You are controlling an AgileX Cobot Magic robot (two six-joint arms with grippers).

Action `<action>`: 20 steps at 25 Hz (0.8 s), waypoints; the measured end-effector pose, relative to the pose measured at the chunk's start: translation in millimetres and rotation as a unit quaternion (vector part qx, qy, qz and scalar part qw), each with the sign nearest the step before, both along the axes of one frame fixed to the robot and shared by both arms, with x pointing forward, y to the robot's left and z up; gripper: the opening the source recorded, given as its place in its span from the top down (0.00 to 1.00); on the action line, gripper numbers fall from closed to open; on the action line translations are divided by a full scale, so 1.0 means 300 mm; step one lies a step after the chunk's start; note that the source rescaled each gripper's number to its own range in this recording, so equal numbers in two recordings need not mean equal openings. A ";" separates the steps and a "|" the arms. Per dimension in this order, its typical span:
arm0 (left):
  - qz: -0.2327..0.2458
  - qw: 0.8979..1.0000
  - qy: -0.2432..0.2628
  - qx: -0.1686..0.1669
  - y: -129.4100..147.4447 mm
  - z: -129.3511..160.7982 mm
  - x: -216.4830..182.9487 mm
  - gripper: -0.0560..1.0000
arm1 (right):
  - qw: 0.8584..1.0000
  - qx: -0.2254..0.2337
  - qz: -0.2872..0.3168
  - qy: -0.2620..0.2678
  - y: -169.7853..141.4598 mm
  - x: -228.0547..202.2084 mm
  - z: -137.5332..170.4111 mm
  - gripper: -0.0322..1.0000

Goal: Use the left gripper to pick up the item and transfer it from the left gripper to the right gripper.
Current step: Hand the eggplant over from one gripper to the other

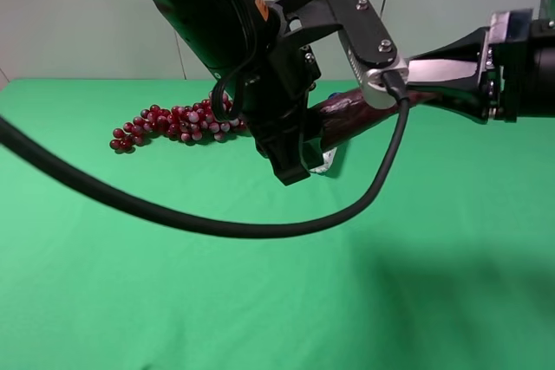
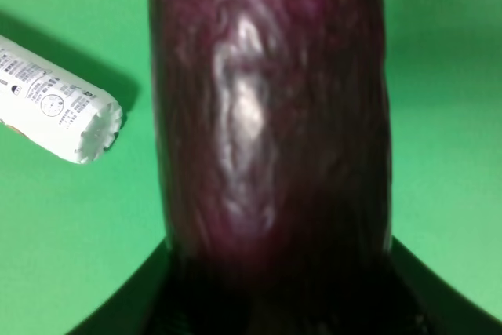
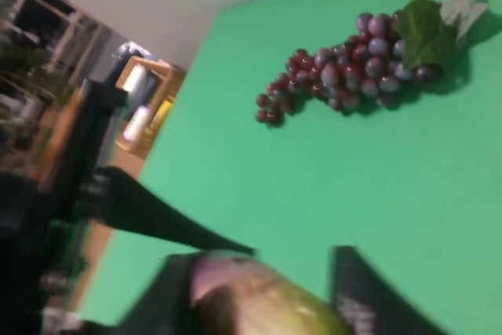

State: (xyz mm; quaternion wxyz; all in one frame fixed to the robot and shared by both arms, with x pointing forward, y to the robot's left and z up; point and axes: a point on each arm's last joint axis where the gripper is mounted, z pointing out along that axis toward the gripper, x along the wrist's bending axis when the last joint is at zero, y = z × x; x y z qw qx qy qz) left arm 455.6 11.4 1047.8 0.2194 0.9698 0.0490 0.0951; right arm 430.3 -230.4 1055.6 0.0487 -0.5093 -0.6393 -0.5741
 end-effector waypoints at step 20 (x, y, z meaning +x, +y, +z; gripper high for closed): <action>0.002 1.000 0.001 -0.001 -0.004 -0.003 -0.001 0.56 | 1.000 -0.007 0.001 -0.005 -0.001 0.001 -0.002 0.93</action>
